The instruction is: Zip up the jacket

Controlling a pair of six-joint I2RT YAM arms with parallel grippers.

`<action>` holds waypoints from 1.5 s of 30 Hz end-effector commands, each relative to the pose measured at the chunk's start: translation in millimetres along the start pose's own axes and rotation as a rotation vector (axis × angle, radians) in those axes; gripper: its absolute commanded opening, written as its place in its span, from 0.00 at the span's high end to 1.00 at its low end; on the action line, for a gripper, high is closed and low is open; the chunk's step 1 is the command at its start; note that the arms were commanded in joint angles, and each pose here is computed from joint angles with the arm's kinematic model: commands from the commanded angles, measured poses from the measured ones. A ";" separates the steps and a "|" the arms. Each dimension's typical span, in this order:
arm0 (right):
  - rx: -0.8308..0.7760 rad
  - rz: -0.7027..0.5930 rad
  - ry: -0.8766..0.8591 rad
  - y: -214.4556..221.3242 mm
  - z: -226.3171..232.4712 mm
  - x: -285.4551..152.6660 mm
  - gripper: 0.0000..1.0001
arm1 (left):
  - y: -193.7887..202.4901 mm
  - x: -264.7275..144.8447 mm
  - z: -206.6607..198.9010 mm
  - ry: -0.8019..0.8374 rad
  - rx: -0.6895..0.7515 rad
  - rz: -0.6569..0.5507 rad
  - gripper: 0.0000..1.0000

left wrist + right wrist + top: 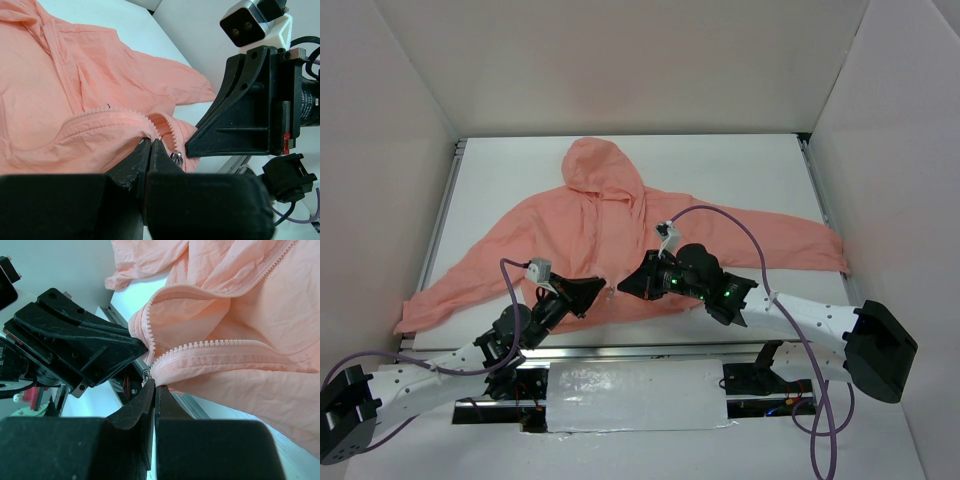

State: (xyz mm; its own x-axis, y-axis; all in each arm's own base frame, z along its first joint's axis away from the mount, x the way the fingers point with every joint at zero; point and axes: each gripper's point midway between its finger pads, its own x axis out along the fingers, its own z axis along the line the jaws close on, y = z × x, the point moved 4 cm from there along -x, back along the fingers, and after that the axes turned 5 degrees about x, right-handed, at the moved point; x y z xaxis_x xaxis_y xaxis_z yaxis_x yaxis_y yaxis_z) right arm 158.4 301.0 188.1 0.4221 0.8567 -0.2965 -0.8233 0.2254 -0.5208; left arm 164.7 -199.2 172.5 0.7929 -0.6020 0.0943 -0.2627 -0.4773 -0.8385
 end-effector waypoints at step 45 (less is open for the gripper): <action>-0.104 -0.111 -0.186 -11.1 14.9 -12.1 1.00 | -17.2 -1.2 -13.1 0.068 -0.029 -0.069 1.00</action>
State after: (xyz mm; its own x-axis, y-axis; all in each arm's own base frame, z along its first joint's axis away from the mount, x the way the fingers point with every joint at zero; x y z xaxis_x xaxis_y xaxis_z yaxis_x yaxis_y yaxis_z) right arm 154.0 295.5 190.4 0.4124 0.8944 -0.1733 -0.7764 0.2455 -0.5805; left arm 161.2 -198.4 181.2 0.7807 -0.6113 0.1298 -0.2550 -0.5012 -0.8269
